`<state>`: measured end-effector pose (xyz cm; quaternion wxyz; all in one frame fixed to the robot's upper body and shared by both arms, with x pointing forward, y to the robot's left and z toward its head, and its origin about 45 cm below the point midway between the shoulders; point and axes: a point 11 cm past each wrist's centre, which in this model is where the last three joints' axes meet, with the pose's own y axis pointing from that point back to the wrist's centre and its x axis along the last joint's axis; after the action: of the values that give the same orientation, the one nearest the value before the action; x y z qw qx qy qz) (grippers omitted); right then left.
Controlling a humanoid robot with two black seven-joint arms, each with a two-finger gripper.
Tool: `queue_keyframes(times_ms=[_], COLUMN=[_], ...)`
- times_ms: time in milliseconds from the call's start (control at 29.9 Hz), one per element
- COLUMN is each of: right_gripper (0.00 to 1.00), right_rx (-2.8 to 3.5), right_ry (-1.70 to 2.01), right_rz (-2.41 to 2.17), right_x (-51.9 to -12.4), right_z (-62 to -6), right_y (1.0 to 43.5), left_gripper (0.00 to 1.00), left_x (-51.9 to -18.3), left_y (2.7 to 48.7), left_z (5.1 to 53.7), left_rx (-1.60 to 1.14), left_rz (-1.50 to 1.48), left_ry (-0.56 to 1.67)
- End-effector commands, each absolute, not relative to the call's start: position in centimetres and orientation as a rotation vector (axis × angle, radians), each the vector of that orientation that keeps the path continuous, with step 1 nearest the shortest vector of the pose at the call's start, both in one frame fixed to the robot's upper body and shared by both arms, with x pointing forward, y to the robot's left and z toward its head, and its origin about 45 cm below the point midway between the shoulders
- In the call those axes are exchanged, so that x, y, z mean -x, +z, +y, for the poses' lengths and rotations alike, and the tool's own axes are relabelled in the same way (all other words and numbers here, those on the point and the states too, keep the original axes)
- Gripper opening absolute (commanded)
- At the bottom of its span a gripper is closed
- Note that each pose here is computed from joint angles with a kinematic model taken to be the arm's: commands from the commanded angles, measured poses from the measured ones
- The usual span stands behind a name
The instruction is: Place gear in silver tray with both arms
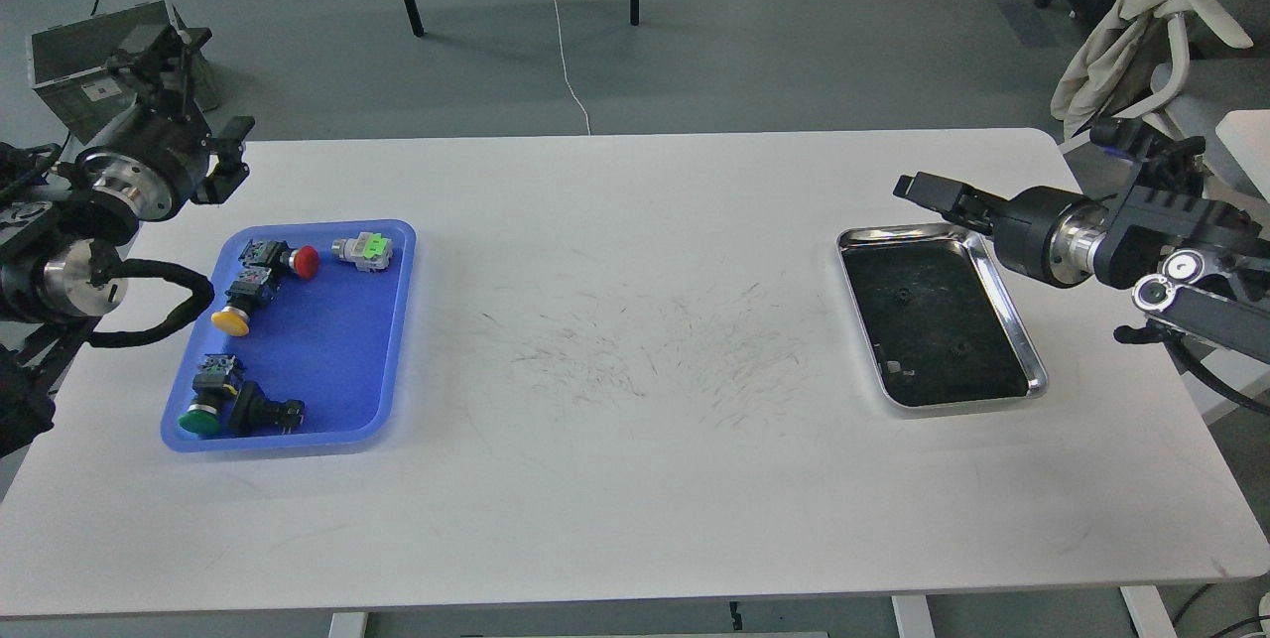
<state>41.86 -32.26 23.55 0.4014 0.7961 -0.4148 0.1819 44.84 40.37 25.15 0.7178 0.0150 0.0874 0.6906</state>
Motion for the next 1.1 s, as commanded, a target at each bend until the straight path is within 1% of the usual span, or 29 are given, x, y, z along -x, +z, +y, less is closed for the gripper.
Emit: queue_keyframes(times_ms=[0, 134, 267, 401, 535, 635, 768, 1069], right_gripper=[0.88, 0.89, 0.92, 0.92, 0.96, 0.97, 0.99, 0.99], right_rx=[-2.129, -2.259, -2.416, -2.592, -2.702, -2.723, -2.713, -2.698], right_ry=[0.321, 0.091, -0.271, -0.723, -1.039, -1.159, -1.265, -1.289], right_rz=[-1.280, -1.595, -1.848, -2.001, -2.060, -2.129, -2.201, -2.221], right_x=[-44.2, -47.6, -49.3, -49.2, -47.4, -45.6, -43.2, -42.6], right_z=[-31.4, -31.0, -31.6, -32.7, -34.6, -36.4, -38.3, -38.7], right_y=[26.1, 28.9, 30.6, 30.5, 28.1, 26.3, 24.2, 23.3], left_gripper=[0.97, 0.97, 0.97, 0.97, 0.97, 0.97, 0.97, 0.98], left_x=[-45.1, -45.7, -47.1, -48.0, -48.6, -48.5, -48.5, -48.6], left_y=[25.6, 26.2, 26.6, 26.1, 24.6, 23.5, 23.8, 24.0], left_z=[40.7, 41.2, 39.6, 38.5, 36.4, 34.6, 34.5, 34.4], left_rx=[-0.034, -0.025, 0.033, 0.109, 0.226, 0.246, 0.300, 0.336], left_rz=[0.184, 0.178, 0.204, 0.262, 0.386, 0.423, 0.412, 0.433], left_ry=[1.546, 1.573, 1.568, 1.582, 1.588, 1.563, 1.549, 1.545])
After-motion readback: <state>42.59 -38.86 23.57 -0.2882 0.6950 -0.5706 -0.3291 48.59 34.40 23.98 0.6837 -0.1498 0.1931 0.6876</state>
